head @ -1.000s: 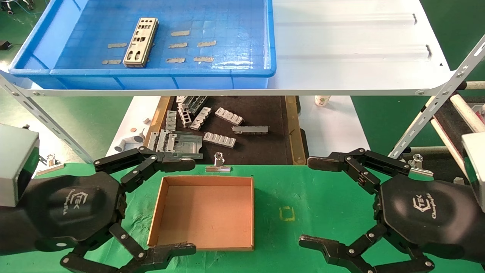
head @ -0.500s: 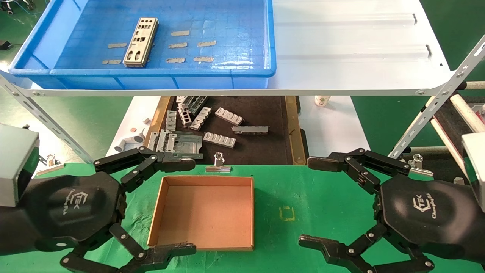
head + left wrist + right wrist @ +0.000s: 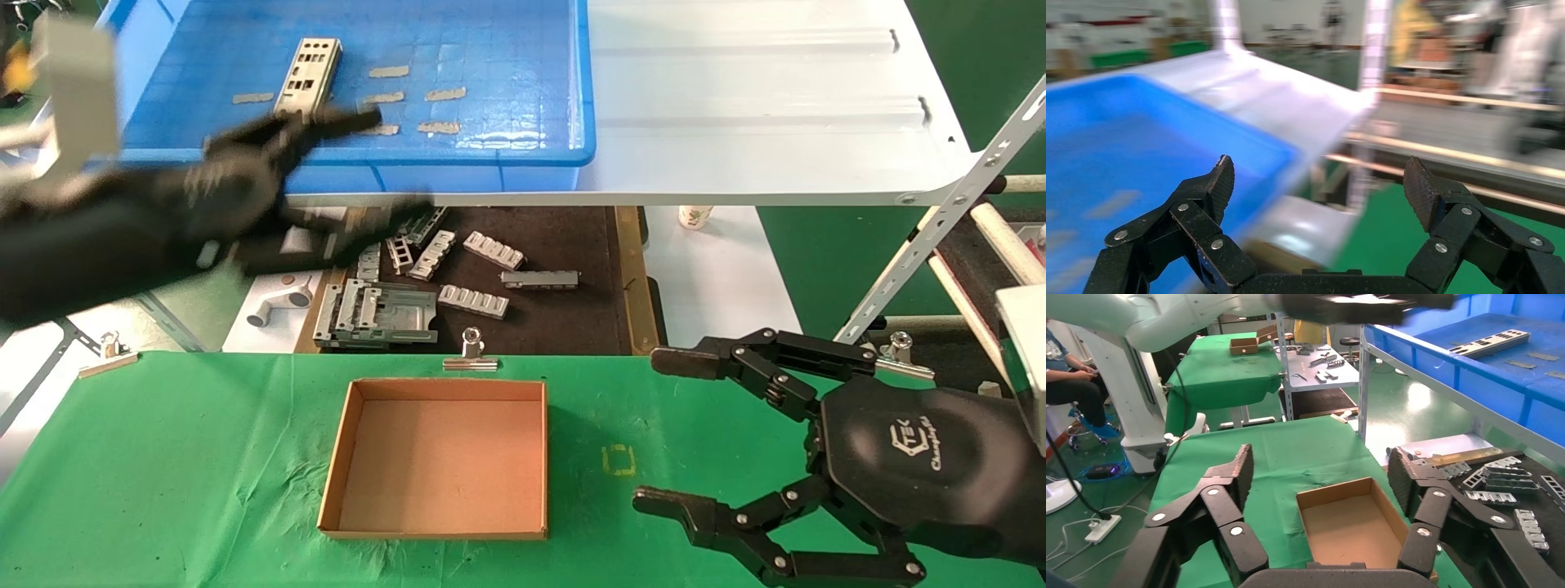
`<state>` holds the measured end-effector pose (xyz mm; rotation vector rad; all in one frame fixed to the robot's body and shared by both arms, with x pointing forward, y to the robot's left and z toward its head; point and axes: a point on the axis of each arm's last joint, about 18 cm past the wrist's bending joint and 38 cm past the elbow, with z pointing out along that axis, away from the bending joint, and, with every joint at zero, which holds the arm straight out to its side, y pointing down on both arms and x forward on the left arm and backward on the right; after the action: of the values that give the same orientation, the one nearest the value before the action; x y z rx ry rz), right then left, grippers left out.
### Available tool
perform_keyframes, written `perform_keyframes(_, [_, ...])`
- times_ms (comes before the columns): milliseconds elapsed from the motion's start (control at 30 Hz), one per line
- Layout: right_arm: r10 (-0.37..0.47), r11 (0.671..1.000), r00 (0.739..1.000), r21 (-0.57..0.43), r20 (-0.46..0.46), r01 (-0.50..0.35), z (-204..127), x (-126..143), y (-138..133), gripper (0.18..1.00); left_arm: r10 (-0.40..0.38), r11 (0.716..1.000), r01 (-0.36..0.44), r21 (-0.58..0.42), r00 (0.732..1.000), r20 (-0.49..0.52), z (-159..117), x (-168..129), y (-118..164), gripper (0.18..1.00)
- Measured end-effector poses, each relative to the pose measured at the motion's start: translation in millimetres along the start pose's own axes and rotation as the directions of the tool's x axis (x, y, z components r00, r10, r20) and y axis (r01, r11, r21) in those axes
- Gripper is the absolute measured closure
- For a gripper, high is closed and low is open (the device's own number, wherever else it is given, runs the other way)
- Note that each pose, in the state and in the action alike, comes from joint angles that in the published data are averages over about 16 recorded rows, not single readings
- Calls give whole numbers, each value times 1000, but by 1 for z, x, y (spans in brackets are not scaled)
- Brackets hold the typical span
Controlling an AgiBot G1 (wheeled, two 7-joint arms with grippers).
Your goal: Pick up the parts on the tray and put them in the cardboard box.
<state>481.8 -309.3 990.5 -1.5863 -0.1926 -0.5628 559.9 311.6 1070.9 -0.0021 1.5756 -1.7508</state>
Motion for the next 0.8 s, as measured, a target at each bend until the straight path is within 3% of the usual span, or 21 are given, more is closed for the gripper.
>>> perform_keyframes(167, [0,1000,1000,0,0,0,0,0,0,389,11,1000,-7,-20,987,158,14,-49,-2,184])
perform_keyframes(400, [0,1000,1000,0,0,0,0,0,0,555,13,996,16,-85,942,336,20,-107,1,184])
perform_keyframes(800, [0,1000,1000,0,0,0,0,0,0,819,-13,977,113,-178,876,482,24,-156,6,184])
